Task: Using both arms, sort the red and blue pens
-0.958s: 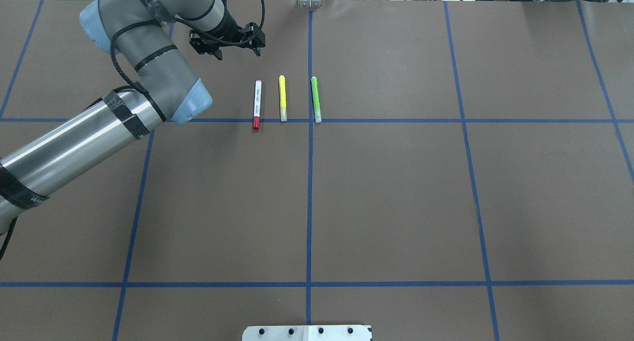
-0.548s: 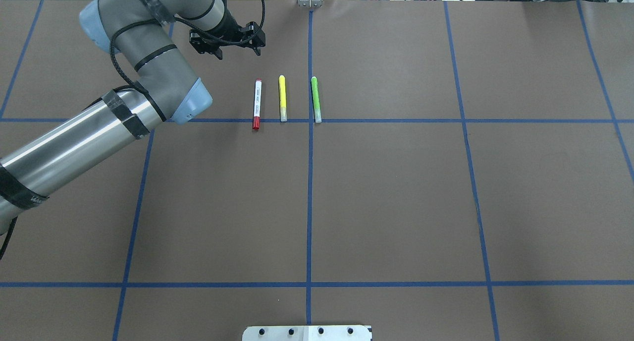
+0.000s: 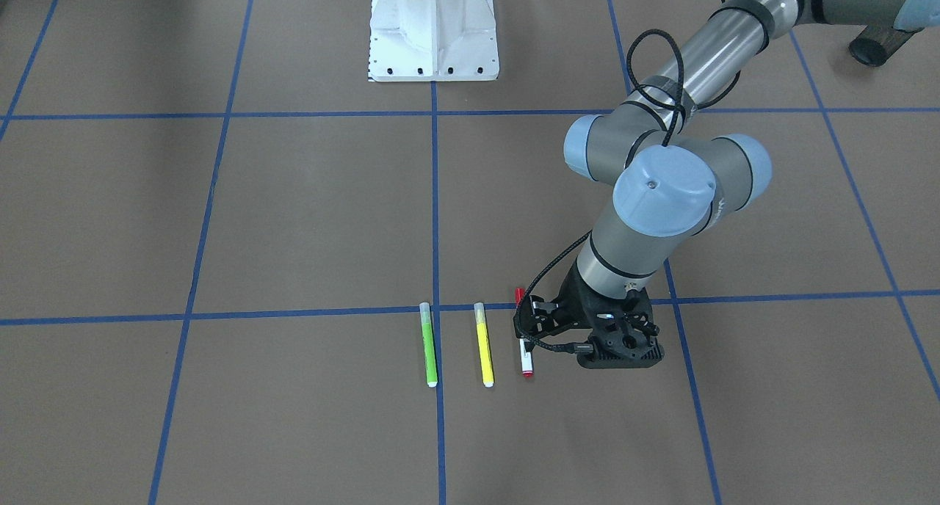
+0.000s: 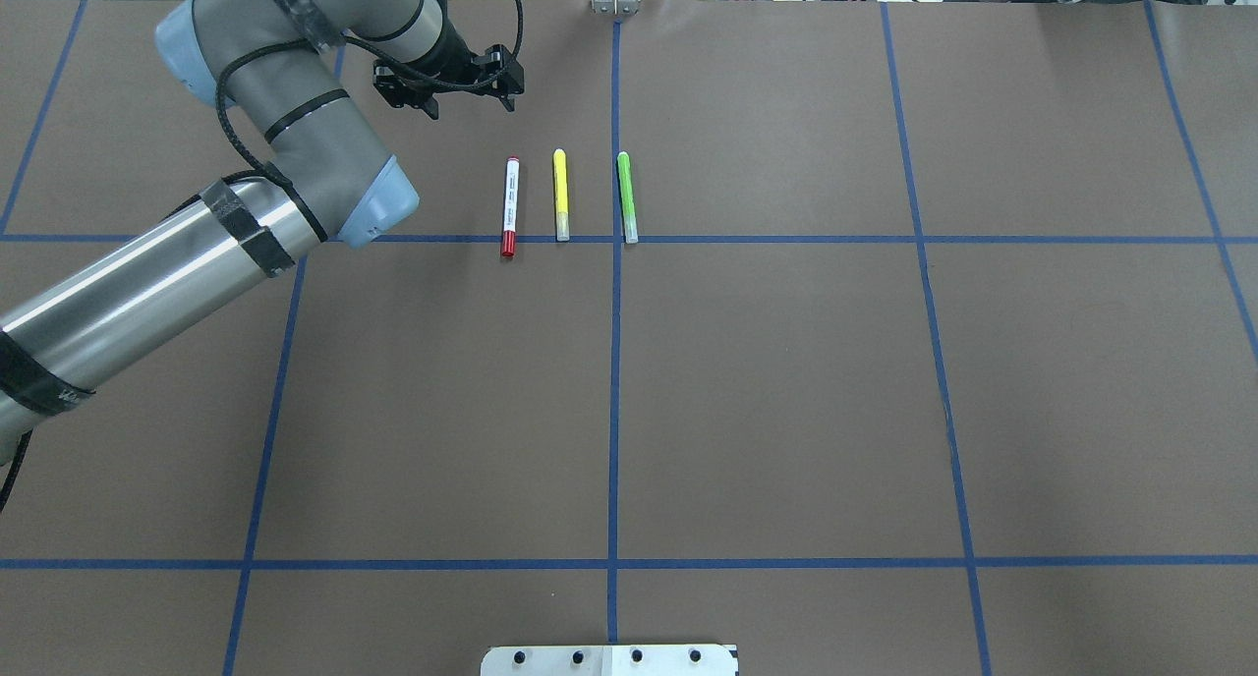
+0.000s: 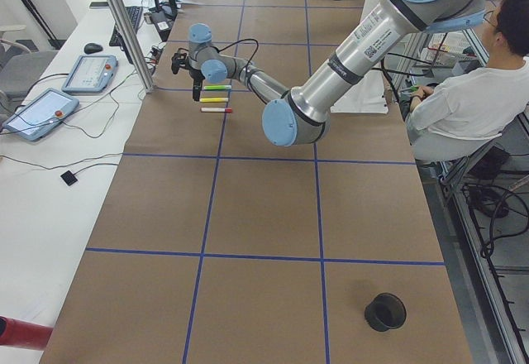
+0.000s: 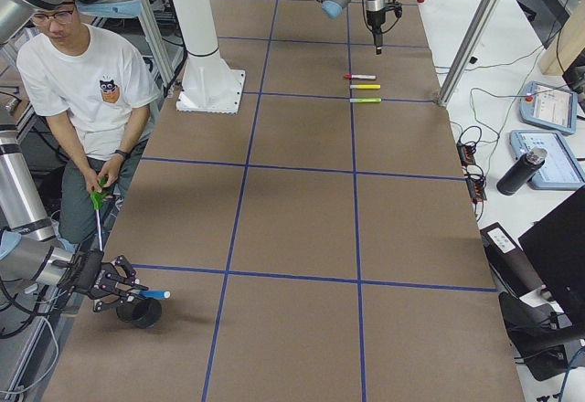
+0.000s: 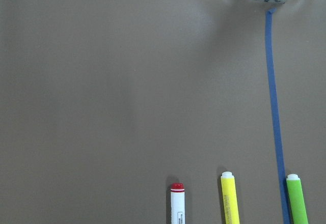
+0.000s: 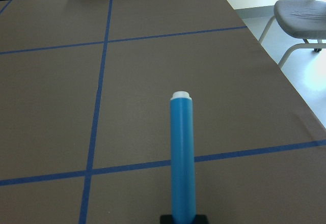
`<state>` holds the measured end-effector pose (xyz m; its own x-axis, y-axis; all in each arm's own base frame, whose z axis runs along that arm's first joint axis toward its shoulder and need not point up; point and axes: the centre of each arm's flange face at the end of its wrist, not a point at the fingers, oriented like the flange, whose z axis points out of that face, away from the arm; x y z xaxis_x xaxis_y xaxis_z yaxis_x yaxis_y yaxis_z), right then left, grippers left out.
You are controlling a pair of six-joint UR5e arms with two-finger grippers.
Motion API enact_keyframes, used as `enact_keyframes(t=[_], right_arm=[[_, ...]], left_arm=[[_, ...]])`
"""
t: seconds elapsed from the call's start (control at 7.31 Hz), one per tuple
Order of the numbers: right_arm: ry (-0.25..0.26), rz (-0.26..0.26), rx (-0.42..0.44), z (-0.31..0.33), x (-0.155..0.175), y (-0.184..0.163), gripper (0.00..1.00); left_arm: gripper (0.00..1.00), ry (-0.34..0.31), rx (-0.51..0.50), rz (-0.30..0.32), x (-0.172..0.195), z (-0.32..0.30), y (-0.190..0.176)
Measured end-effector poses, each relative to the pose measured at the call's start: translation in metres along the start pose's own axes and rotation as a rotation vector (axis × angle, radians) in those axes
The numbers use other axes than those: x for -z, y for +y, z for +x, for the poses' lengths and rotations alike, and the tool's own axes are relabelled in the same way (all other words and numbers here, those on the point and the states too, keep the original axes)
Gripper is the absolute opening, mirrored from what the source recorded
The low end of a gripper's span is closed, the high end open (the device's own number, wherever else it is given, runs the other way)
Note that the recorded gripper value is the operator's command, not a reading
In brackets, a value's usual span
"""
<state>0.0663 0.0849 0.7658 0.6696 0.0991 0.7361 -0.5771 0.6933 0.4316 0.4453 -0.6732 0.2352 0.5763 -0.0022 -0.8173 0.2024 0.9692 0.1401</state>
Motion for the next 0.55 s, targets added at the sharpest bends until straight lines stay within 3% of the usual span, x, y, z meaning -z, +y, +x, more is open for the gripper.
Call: enact_keyframes(t=[0.55], right_arm=[[-0.043, 0.011, -0.022, 0.002, -0.018, -0.012, 0.0]], left_arm=[[0.97, -0.005, 0.0, -0.003, -0.003, -0.004, 0.001]])
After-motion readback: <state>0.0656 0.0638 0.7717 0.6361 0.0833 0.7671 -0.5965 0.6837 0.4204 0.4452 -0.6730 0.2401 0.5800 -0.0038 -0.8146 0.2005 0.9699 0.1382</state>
